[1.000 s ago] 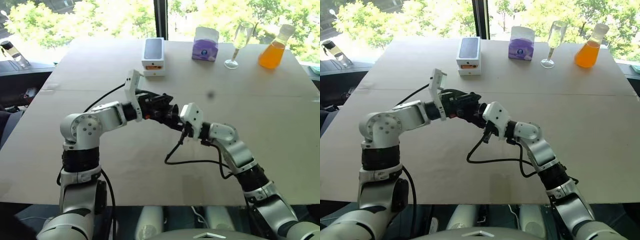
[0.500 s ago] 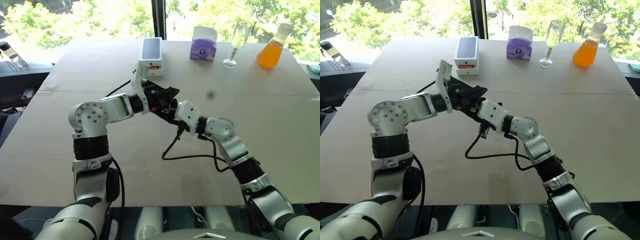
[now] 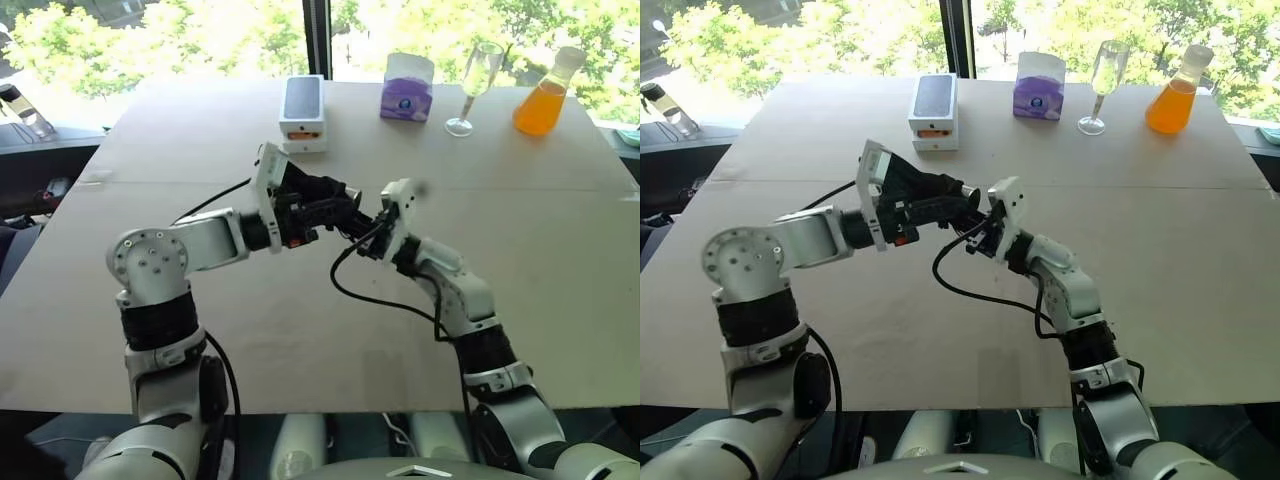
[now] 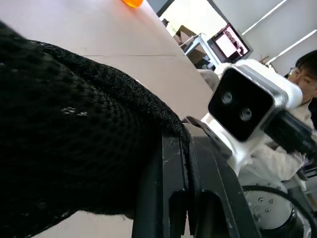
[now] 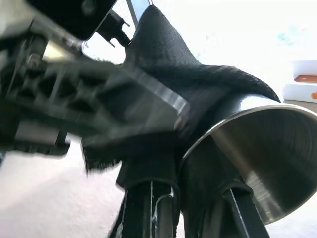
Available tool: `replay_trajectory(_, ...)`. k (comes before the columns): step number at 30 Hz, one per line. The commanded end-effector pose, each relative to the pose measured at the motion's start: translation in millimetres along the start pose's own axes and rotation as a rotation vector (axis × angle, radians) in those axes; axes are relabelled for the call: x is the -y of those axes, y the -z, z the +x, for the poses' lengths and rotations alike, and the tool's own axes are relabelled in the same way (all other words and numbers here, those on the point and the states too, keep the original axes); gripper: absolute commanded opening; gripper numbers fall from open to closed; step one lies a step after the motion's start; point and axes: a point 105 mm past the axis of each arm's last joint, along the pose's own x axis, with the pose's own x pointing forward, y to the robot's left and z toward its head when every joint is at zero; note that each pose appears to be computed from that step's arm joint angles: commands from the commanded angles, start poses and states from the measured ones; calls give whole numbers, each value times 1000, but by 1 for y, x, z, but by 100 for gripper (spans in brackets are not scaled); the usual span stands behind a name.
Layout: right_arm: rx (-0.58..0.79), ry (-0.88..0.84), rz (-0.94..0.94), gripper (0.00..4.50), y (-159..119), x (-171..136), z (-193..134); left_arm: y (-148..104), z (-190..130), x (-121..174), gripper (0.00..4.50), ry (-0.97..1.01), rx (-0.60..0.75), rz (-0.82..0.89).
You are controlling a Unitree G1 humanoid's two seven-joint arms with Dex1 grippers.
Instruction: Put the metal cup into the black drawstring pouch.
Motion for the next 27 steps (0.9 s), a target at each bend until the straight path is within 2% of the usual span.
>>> replay_trajectory(1,88,83,77,8,-16,14,-9,11,-2,20,0,92,-14,65)
replay_trajectory(5,123,97,163,8,-18,16,-15,18,-8,-4,0,-8,38,72)
replay_trajectory(9,79,99,145,8,-13,15,-20,13,-3,-20,0,-66,118,27)
replay_trajectory(15,-101,121,-47,8,6,11,-30,22,16,-22,0,-12,63,-118)
replay_trajectory(20,-243,151,-301,8,15,9,-40,15,13,-32,0,14,46,-230)
replay_trajectory(22,-269,137,-336,8,20,7,-38,14,12,-39,0,3,56,-275)
replay_trajectory(27,-226,70,-310,8,24,-3,-21,18,12,-49,0,-41,48,-303)
